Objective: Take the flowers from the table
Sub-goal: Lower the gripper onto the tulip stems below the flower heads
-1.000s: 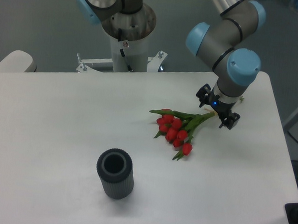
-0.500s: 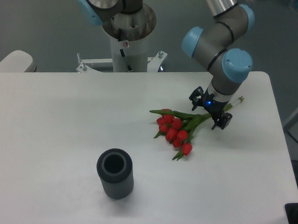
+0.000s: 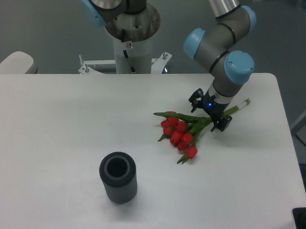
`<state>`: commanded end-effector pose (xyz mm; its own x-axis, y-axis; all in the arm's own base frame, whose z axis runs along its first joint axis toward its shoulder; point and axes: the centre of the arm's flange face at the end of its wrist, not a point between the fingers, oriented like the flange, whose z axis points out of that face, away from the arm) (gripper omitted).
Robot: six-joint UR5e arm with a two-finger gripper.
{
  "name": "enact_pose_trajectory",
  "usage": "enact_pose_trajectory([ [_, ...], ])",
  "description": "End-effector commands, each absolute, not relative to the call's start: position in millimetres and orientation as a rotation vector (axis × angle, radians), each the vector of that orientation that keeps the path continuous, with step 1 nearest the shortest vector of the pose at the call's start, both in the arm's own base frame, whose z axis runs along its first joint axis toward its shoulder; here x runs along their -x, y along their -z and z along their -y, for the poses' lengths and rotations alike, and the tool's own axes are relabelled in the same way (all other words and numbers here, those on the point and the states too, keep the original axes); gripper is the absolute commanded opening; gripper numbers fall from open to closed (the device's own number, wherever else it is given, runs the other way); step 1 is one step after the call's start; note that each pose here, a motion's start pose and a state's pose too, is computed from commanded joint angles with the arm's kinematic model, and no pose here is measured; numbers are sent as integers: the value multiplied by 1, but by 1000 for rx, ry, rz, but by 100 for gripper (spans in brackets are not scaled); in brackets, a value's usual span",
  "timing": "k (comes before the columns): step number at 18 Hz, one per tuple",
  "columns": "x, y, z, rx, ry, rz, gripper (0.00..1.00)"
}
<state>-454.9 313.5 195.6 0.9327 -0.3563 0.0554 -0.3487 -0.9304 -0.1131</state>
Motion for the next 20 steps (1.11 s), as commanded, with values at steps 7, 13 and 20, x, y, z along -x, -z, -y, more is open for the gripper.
enact_pose_trajectory([
  [7,454,-192,-316,2982,96,-563,100],
  [13,452,-192,-316,2972,94,-604,61],
  [20,454,-195,-323,2965,66,-609,29],
])
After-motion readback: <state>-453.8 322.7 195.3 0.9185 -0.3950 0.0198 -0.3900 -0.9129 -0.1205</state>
